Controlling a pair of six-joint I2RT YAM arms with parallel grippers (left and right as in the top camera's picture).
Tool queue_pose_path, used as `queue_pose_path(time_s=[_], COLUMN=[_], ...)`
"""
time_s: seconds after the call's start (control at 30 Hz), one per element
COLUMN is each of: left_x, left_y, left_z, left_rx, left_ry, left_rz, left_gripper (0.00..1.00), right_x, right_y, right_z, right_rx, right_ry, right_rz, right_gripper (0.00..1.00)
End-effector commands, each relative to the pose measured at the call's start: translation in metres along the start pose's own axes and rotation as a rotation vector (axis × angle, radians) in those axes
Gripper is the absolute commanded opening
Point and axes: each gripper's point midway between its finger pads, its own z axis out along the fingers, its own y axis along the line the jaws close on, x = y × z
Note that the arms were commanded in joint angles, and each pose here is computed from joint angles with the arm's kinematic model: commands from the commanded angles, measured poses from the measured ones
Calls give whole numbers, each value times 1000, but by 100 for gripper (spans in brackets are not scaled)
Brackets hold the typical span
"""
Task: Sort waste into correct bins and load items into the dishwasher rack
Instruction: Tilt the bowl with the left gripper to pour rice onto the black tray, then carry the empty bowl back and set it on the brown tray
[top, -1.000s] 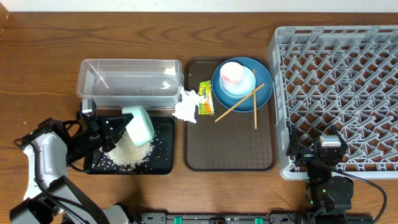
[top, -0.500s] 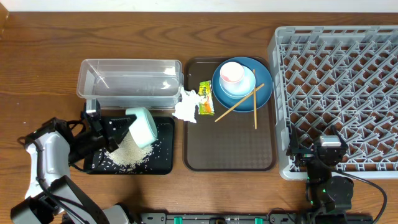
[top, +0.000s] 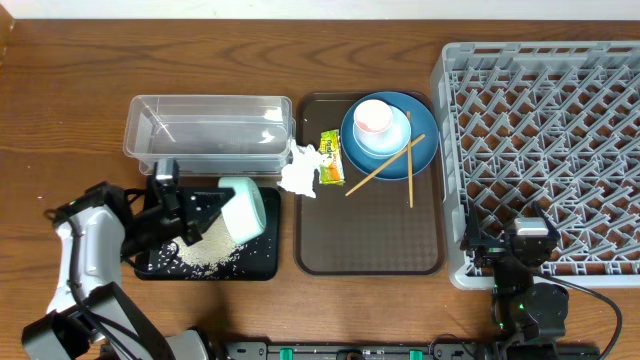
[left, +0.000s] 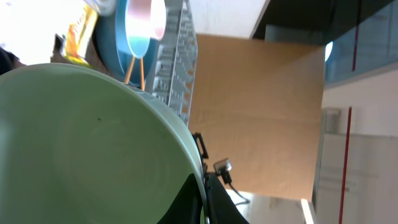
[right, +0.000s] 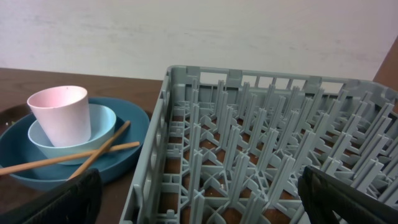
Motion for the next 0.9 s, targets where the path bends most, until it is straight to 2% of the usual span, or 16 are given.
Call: queue_pose_path(time_s=[0.0,0.17,0.33,0.53,0.87], left_x=[7,19,24,18,48], left_y=[-9,-15,-10,14,24], left_z=[9,23,36,52,115], left_rx=[-7,-63,-187,-469,-716], left_ry=[45,130,187,136,102], left_rz=[76,155,166,171,398], left_gripper=[6,6,6,6,6], right_x=[1,1,1,1,1], right_y=[3,3,3,3,3], right_z=[0,0,0,0,0], right_rx=[-14,-14,-14,-14,-14], right_ry=[2,3,2,2,2], right_rz=[15,15,15,15,15], right_gripper=[99,99,99,99,99])
